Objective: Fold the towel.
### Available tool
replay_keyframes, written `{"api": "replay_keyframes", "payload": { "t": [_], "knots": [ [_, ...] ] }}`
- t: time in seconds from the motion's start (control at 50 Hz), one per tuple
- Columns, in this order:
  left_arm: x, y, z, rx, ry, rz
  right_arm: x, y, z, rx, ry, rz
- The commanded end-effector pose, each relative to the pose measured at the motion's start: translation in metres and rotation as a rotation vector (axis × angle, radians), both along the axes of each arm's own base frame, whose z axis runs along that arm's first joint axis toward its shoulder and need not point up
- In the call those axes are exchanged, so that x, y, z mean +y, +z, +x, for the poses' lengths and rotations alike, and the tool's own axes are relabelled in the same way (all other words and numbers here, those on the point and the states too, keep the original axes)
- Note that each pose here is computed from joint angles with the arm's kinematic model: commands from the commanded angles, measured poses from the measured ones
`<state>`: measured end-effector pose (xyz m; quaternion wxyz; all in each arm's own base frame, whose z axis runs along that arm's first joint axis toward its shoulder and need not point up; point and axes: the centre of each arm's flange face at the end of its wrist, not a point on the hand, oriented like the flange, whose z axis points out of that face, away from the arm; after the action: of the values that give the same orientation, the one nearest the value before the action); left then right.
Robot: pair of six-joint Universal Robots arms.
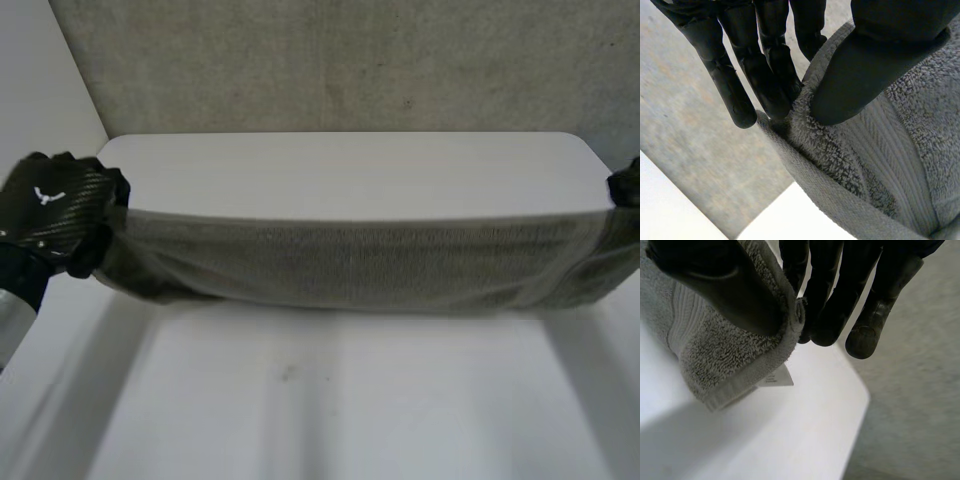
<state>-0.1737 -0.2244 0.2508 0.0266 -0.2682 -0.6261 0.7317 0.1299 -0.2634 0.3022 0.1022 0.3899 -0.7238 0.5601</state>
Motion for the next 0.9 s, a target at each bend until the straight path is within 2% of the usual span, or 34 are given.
{"api": "replay_keyframes", "payload": {
  "t": [0.02,0.06,0.12,0.16,0.18,0.22,0.24,0.28,0.3,0.34,0.36,0.38,0.4,0.44,0.46,0.5,0.62,0.66,0.68,0.72,0.76,0.78,0.82,0.84,0.88,0.9],
  "knots": [
    [-0.032,-0.043,-0.014,-0.009,-0.045,0.164,-0.023,-0.053,0.009,0.082,0.049,0.184],
    [-0.056,-0.055,-0.027,-0.021,-0.075,0.199,-0.039,-0.064,0.020,0.150,0.058,0.197],
    [-0.070,-0.054,-0.033,-0.022,-0.086,0.187,-0.058,-0.062,0.039,0.193,0.064,0.154],
    [-0.099,-0.035,-0.039,-0.013,-0.084,0.119,-0.069,-0.053,0.048,0.198,0.065,0.101],
    [-0.099,-0.035,-0.039,-0.013,-0.084,0.118,-0.069,-0.053,0.048,0.198,0.065,0.100],
    [-0.125,0.011,-0.041,0.014,-0.066,-0.036,-0.094,-0.015,0.061,0.147,0.046,-0.071],
    [-0.125,0.011,-0.041,0.014,-0.066,-0.037,-0.094,-0.015,0.061,0.146,0.046,-0.072],
    [-0.140,0.071,-0.044,0.084,-0.034,-0.207,-0.113,0.044,0.071,-0.021,0.017,-0.318],
    [-0.140,0.072,-0.044,0.085,-0.034,-0.208,-0.113,0.044,0.072,-0.022,0.017,-0.320],
    [-0.143,0.136,-0.043,0.230,-0.007,-0.356,-0.119,0.110,0.075,-0.249,0.005,-0.588],
    [-0.143,0.136,-0.043,0.231,-0.007,-0.357,-0.119,0.111,0.075,-0.250,0.005,-0.589],
    [-0.141,0.167,-0.038,0.319,0.003,-0.424,-0.117,0.134,0.073,-0.346,0.012,-0.681],
    [-0.141,0.167,-0.038,0.320,0.003,-0.424,-0.117,0.134,0.073,-0.347,0.012,-0.682],
    [-0.139,0.207,-0.027,0.480,0.004,-0.493,-0.103,0.171,0.071,-0.496,0.047,-0.812],
    [-0.139,0.207,-0.027,0.481,0.004,-0.493,-0.103,0.172,0.070,-0.497,0.047,-0.812],
    [-0.139,0.220,-0.023,0.574,-0.021,-0.501,-0.100,0.171,0.070,-0.506,0.053,-0.791],
    [-0.150,0.202,-0.018,0.590,-0.006,-0.432,-0.101,0.140,0.076,-0.448,0.056,-0.640],
    [-0.159,0.169,-0.013,0.576,0.032,-0.332,-0.105,0.106,0.081,-0.404,0.072,-0.512],
    [-0.159,0.169,-0.013,0.576,0.032,-0.331,-0.105,0.105,0.081,-0.403,0.072,-0.511],
    [-0.163,0.148,-0.009,0.566,0.056,-0.277,-0.105,0.071,0.085,-0.355,0.102,-0.410],
    [-0.164,0.099,-0.007,0.535,0.089,-0.148,-0.104,0.053,0.087,-0.333,0.117,-0.362],
    [-0.164,0.099,-0.007,0.535,0.089,-0.147,-0.104,0.053,0.087,-0.332,0.117,-0.361],
    [-0.160,0.052,-0.010,0.505,0.075,-0.034,-0.101,0.007,0.091,-0.290,0.145,-0.240],
    [-0.160,0.051,-0.010,0.505,0.075,-0.033,-0.101,0.007,0.091,-0.289,0.145,-0.240],
    [-0.154,-0.001,-0.011,0.478,0.058,0.066,-0.094,-0.041,0.093,-0.245,0.165,-0.131],
    [-0.154,-0.002,-0.011,0.478,0.058,0.067,-0.094,-0.041,0.093,-0.245,0.165,-0.130]
  ]
}}
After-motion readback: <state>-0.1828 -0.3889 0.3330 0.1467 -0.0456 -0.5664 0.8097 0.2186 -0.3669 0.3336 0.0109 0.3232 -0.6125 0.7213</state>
